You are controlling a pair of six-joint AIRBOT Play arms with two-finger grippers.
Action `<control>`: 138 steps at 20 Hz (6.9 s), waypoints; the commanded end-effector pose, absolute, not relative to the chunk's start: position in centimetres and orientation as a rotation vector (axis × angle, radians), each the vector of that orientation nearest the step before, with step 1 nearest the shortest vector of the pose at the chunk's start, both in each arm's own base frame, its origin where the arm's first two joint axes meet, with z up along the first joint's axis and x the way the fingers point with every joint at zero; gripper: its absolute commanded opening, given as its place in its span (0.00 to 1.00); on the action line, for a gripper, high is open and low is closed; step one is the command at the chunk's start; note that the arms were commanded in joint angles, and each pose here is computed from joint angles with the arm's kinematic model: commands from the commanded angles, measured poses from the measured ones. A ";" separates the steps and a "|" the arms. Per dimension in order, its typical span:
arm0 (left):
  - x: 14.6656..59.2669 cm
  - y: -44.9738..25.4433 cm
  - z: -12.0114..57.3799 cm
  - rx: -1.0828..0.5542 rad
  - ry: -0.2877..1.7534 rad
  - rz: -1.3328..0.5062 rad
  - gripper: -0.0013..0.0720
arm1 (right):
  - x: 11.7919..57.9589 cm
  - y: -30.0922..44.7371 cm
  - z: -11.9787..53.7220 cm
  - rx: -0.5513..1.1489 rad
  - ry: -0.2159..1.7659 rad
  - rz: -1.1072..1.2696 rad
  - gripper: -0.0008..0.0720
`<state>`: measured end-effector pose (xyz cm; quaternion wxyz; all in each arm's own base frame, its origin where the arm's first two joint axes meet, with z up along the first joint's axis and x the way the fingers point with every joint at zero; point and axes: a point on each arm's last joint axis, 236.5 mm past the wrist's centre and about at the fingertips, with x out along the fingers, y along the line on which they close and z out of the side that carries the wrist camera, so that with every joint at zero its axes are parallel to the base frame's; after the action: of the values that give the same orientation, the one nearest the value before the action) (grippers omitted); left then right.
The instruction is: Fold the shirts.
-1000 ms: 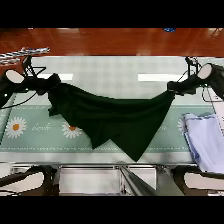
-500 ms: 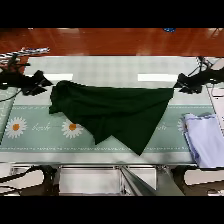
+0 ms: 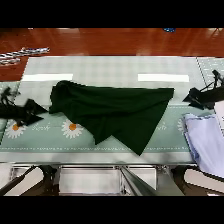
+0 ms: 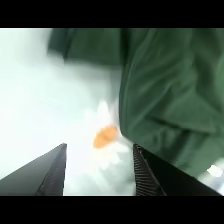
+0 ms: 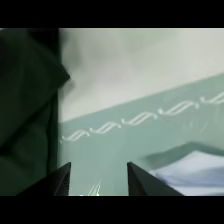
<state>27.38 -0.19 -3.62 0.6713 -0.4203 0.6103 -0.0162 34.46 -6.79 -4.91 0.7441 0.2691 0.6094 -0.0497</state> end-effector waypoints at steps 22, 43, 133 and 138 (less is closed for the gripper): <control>30.3 -14.1 -9.3 -0.997 1.354 -0.232 0.04 | 35.4 -6.2 -5.0 0.658 1.178 -0.118 0.57; 31.6 -13.9 -8.4 -0.986 1.319 -0.243 0.04 | 47.1 -0.1 -10.4 0.845 1.253 0.090 0.11; 20.8 -2.6 -9.6 -1.223 1.422 0.001 0.71 | 26.3 -1.1 -3.4 0.793 1.204 0.073 0.57; 24.0 -3.6 -11.2 -1.174 1.358 0.045 0.71 | 26.8 -1.7 -3.4 0.844 1.183 0.015 0.57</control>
<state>22.12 -3.51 -10.02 0.6000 -0.5182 0.6095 -0.0011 26.60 -1.36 -3.31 0.7484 0.3748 0.5469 0.0209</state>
